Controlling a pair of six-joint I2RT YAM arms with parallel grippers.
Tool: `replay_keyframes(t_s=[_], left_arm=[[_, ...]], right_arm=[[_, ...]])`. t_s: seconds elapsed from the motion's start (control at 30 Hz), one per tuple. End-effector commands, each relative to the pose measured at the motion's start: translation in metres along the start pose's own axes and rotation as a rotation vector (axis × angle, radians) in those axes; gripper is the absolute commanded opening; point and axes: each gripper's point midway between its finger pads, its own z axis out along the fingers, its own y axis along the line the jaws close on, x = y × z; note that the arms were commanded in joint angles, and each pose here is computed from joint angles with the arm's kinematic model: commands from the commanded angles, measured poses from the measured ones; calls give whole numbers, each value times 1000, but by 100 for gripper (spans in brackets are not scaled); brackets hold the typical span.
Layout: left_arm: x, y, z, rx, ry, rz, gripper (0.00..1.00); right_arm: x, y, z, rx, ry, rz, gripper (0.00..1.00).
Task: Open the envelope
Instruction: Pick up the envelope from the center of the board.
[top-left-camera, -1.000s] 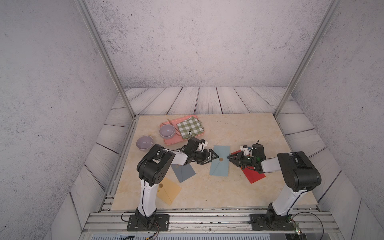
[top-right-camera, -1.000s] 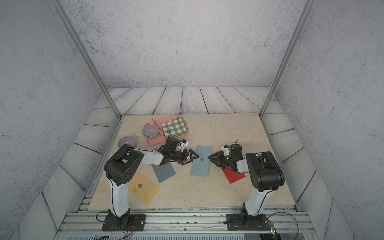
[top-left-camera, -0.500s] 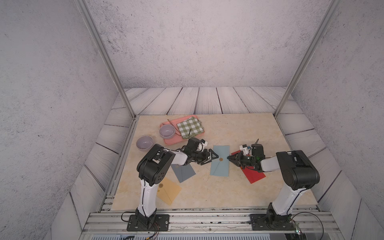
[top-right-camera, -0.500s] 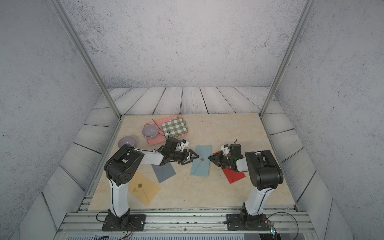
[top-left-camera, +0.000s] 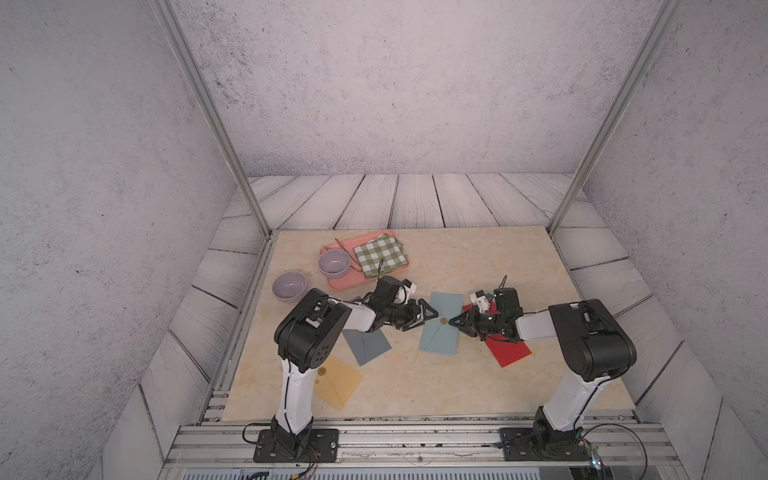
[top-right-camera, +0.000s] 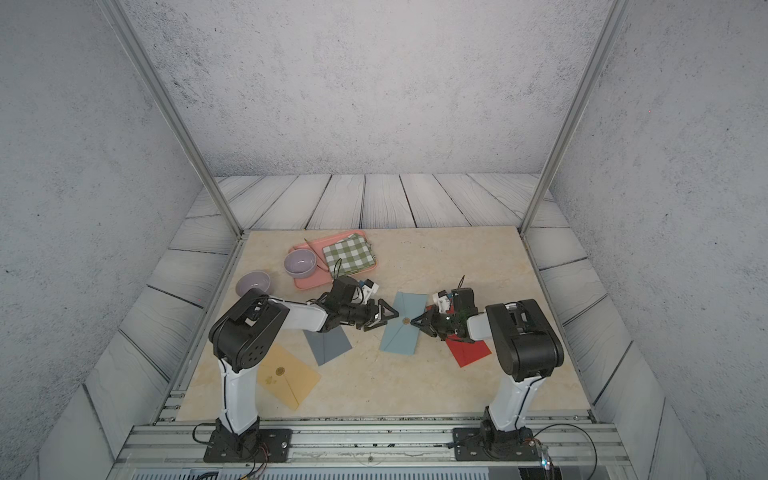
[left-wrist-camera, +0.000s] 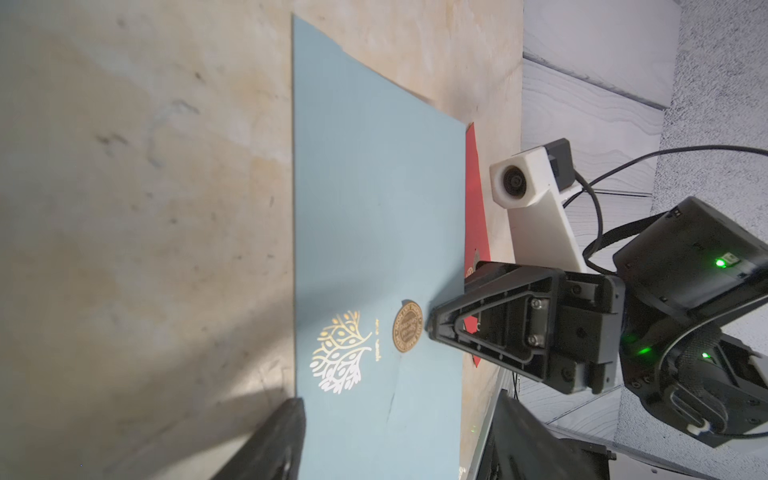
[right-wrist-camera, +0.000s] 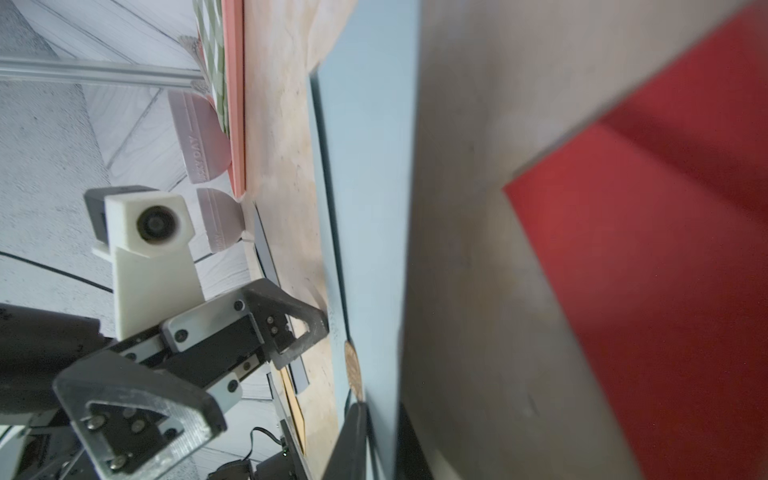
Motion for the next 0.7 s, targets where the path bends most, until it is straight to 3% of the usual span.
replay_keyframes(t_s=[0.0,0.23,0.43,0.67], left_arm=[[34,48,2,-151,70,-117,77],[21,38,-19,-202,13,-65,80],[-4,5,-52,-202,-68,16,80],[-33,-50,-79,-6,-127,74,80]], right_arm=[[-4,7,-6,16,-22,-32,7],[-4,27,-23,26,-59,-103,1],[-4,67,-38,-74,-66,-211,1],[7,118,-53,-240,-29,-331,1]])
